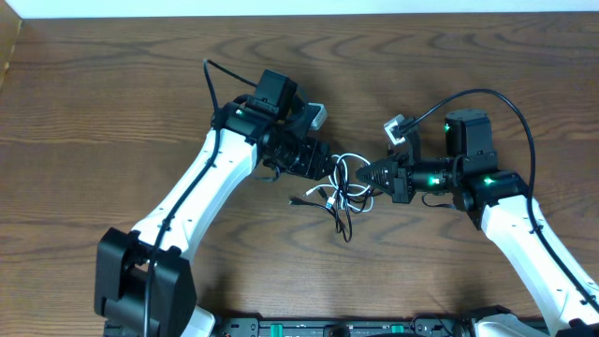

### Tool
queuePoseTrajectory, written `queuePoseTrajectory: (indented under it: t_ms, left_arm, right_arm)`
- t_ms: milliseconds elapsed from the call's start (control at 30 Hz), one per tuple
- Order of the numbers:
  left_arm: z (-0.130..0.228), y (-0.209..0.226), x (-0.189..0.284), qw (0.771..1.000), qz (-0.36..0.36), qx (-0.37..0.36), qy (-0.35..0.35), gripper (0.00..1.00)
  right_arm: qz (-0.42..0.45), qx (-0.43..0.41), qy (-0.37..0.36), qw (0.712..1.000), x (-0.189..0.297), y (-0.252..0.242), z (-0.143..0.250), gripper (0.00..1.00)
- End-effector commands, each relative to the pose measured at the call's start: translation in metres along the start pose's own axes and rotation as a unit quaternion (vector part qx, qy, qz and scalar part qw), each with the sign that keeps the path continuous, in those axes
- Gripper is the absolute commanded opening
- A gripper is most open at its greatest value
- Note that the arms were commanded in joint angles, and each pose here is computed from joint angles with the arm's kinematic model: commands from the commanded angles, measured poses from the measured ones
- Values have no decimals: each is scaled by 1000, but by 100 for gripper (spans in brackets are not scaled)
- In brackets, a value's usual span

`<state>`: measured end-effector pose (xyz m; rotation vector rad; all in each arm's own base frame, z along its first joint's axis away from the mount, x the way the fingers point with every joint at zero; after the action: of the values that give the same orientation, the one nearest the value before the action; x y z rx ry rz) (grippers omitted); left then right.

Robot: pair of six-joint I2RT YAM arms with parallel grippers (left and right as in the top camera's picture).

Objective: Untangle cables

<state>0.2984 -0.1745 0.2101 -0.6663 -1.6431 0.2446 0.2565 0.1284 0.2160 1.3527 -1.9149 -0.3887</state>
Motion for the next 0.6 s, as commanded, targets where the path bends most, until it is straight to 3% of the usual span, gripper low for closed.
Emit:
queuePoseTrajectory:
  t_ms: [0, 200, 433, 567]
  left_arm:
    - [0, 5, -8, 1000, -14, -4, 7, 66]
    - [-3, 6, -19, 1000, 10, 1, 20, 66]
    - [-14, -8, -29, 994, 109, -17, 11, 66]
    - [-14, -12, -41, 993, 111, -16, 22, 66]
  right_arm:
    - [-26, 15, -1, 1000, -1, 5, -1, 1]
    - [-41, 16, -1, 999, -1, 7, -1, 1]
    - [-41, 14, -1, 999, -1, 7, -1, 1]
    - [-41, 15, -1, 999, -1, 7, -1, 1]
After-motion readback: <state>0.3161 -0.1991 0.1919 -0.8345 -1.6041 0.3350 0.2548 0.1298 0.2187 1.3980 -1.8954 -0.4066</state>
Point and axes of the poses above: each gripper's point midway between its finger pads, its own x axis back along the fingers, its own y axis along the line the jaws close on, z = x × y, the point moved 9 cm from there along x, back along the fingers, and after that the axes turned 6 degrees about x, right-handed, at the moved point
